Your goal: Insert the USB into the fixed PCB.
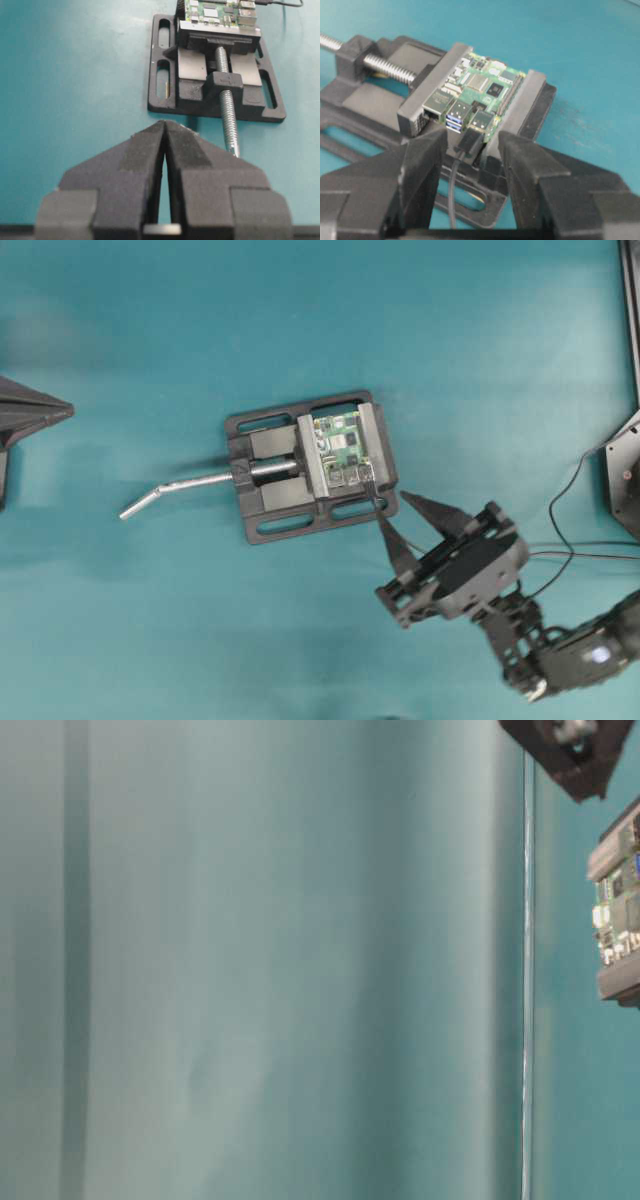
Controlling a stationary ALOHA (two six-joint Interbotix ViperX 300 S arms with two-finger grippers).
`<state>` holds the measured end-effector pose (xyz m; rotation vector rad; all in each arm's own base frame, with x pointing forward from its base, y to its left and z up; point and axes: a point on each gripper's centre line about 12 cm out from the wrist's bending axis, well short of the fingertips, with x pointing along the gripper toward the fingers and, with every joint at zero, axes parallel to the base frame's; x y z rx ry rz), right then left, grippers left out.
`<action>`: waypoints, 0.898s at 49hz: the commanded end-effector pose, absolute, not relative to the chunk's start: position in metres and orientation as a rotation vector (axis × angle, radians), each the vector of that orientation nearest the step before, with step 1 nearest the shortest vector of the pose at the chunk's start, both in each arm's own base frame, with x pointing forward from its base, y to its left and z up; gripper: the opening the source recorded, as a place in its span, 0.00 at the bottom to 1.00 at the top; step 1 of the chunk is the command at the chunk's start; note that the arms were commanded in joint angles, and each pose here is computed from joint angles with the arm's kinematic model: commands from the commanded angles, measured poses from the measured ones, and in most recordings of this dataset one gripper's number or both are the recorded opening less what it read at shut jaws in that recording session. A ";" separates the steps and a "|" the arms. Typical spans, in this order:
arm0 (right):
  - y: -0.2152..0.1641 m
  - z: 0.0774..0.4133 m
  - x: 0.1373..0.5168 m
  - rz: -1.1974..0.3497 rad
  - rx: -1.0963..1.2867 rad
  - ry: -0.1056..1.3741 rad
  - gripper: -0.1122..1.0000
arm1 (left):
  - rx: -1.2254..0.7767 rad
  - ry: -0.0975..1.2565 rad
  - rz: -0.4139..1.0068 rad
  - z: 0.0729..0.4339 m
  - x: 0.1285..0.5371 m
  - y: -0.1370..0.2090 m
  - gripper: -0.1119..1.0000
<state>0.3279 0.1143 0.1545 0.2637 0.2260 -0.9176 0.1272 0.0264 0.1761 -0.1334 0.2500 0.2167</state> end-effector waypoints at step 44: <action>0.021 0.173 0.312 -0.315 0.223 0.433 0.56 | -0.130 0.223 0.215 0.188 0.130 0.027 0.11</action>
